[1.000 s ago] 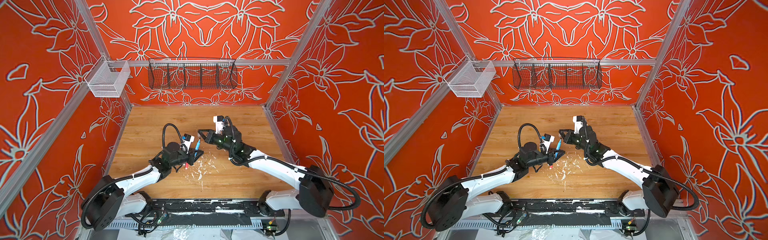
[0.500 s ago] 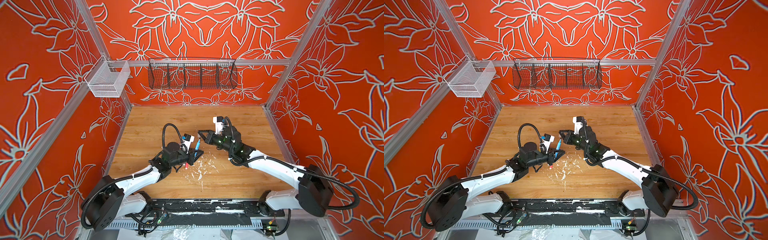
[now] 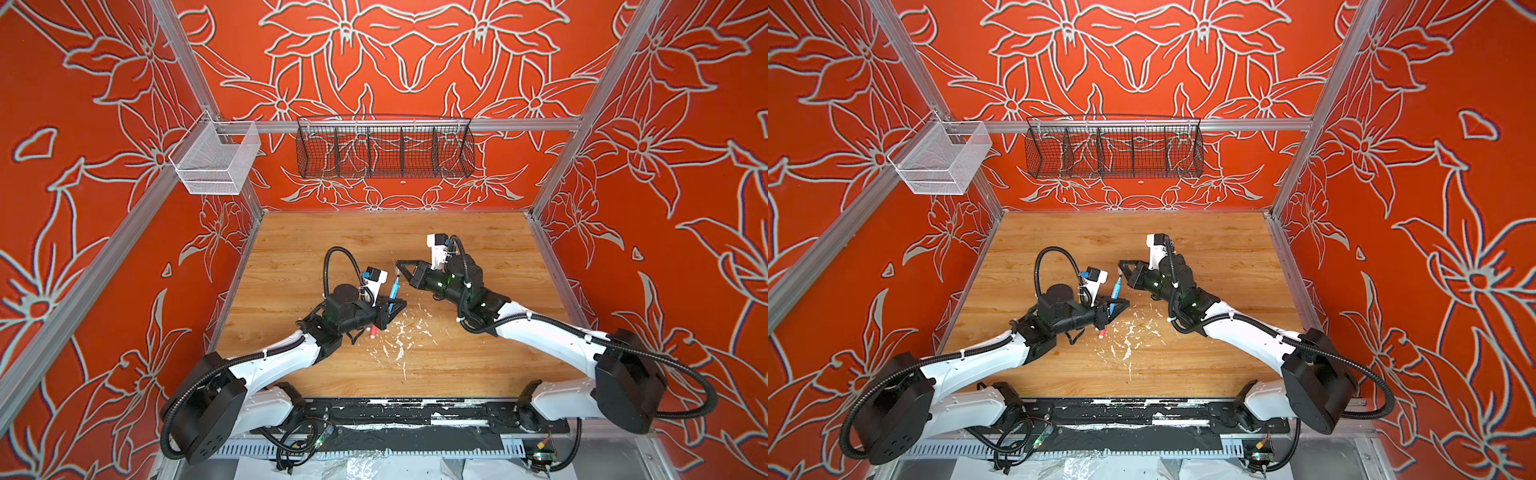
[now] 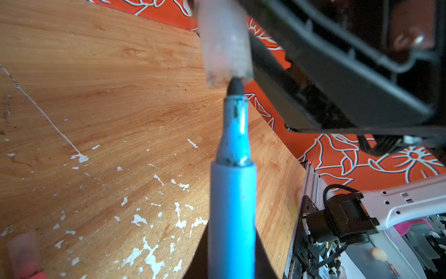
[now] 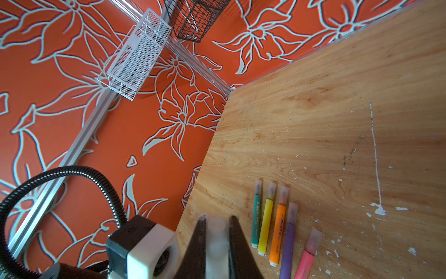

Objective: Insert the pens into the pen caps
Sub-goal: 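Push the clear cap down onto the blue marker tip with the right gripper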

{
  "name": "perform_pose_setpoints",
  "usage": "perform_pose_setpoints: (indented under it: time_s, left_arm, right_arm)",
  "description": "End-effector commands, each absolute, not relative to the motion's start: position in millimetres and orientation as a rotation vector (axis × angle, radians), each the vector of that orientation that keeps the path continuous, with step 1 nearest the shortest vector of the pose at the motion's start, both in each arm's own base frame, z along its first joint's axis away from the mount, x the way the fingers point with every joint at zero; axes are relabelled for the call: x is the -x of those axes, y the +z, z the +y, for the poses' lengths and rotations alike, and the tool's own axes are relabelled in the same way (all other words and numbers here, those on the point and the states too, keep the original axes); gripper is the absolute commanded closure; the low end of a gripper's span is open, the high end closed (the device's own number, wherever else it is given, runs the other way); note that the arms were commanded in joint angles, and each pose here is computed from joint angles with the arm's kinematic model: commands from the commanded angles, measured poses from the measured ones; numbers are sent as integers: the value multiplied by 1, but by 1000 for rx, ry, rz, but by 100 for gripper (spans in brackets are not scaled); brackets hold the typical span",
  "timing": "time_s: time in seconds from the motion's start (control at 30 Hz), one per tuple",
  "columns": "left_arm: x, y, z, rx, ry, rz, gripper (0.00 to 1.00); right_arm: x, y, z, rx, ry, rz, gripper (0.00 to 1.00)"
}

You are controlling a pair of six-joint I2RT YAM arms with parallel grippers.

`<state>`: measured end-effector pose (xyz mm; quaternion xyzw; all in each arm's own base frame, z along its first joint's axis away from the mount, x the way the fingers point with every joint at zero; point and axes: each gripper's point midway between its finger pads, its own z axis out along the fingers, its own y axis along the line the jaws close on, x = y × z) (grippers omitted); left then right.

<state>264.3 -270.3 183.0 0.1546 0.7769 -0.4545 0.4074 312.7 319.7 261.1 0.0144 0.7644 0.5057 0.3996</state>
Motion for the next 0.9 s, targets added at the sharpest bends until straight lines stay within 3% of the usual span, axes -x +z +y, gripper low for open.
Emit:
perform_pose_setpoints:
  time_s: [0.0,0.3,0.57,0.83,0.87]
  left_arm:
    - [-268,193,-265,-365,-1143,1919,100]
    - [-268,197,-268,-353,-1194,1918,100]
    - [-277,236,-262,-230,-1359,1839,100]
    - [-274,258,-247,-225,-1272,1805,100]
    - [-274,255,-246,-228,-1260,1807,100]
  right_arm:
    - [-309,262,318,-36,1270,1914,100]
    - [-299,260,332,1,1332,1903,100]
    - [-267,265,340,25,1388,1838,100]
    - [-254,264,346,45,1386,1870,100]
    - [-253,263,345,42,1373,1876,95]
